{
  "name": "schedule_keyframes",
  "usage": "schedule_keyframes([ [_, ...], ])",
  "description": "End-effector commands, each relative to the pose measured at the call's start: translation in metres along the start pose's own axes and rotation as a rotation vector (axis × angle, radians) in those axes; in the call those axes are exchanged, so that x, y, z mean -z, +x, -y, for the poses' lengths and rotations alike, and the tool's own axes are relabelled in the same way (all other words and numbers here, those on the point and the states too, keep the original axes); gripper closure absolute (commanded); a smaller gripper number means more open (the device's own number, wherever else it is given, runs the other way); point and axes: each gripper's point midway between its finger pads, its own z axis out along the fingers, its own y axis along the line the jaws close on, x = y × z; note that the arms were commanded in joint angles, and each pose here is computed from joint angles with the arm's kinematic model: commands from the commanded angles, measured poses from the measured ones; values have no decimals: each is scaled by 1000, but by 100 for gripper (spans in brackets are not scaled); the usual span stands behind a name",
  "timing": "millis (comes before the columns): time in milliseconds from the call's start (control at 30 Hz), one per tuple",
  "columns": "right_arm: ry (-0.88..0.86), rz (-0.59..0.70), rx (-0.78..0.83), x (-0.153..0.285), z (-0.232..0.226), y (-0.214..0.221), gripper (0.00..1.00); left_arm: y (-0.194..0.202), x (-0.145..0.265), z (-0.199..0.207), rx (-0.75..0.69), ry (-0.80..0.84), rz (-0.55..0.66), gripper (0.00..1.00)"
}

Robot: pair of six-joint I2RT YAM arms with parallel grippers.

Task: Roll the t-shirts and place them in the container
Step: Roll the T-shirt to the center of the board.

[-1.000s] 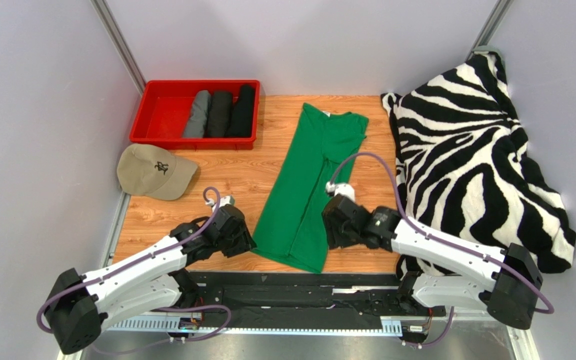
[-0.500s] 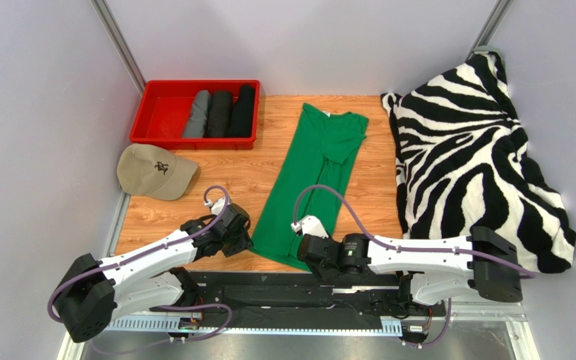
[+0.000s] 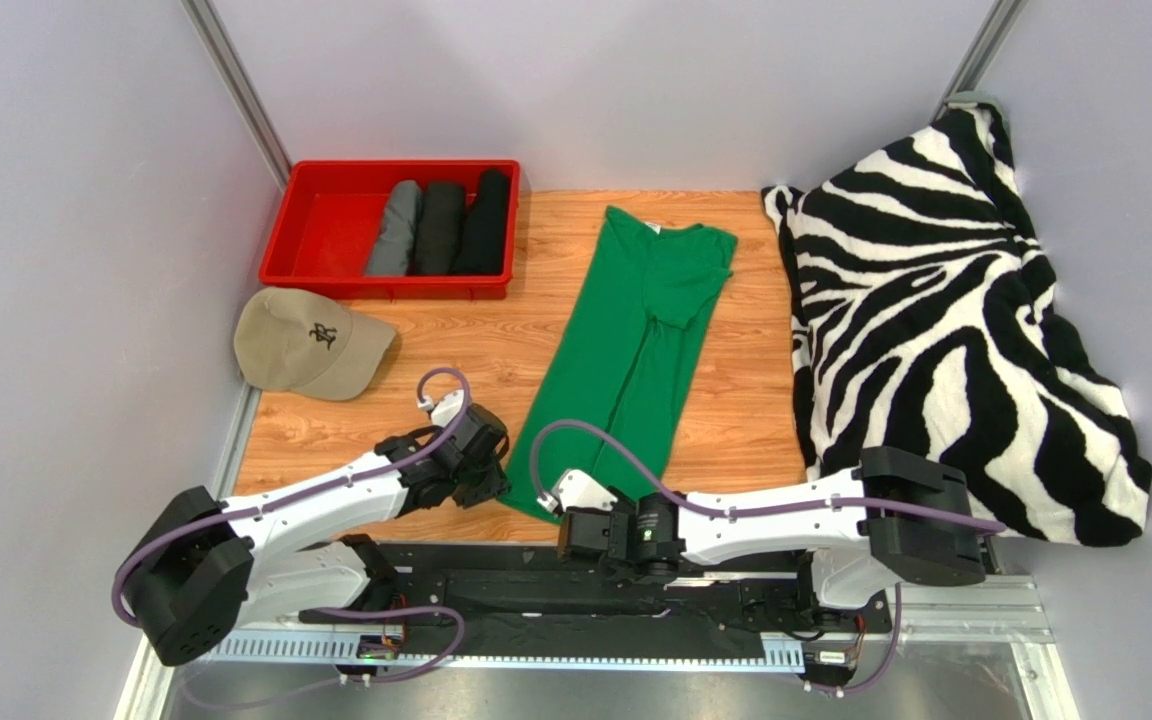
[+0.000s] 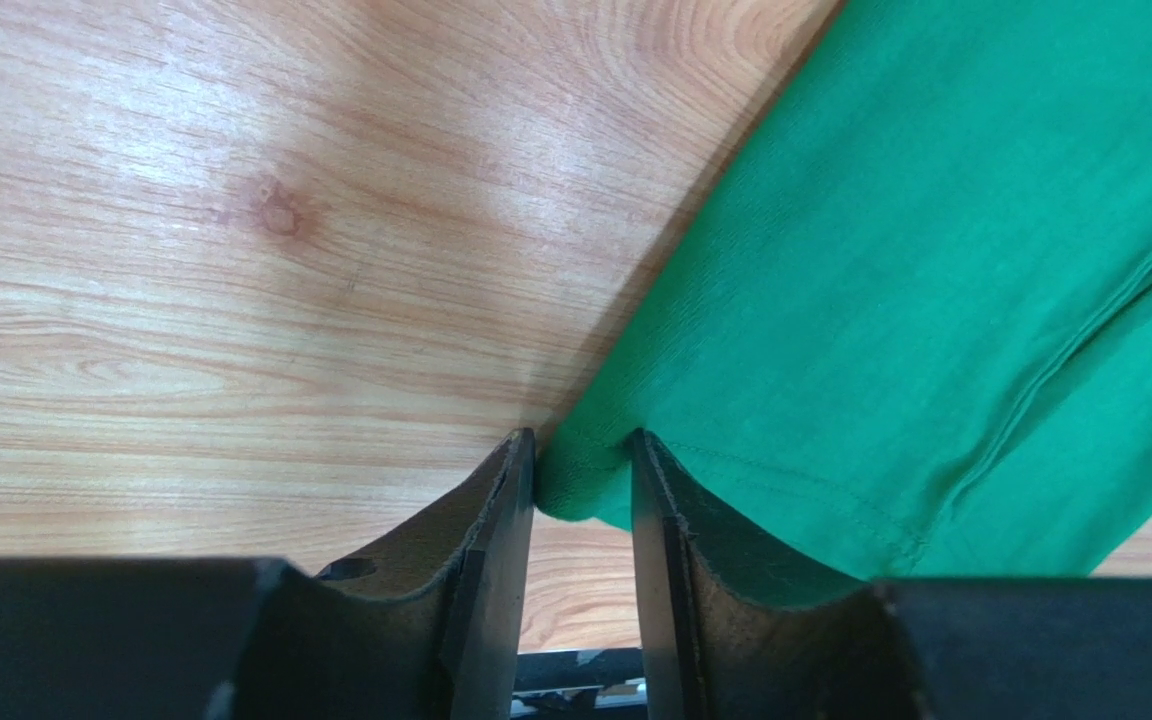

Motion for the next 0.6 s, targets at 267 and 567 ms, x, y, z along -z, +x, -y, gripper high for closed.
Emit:
schedule_keyframes([
  [267,142,16,97,-10,7,-17,56,-6,-6,3,-4,-2,31,71],
  [567,174,5,100,-14,10,-15,66,-11,-6,4,-27,-13,41,82],
])
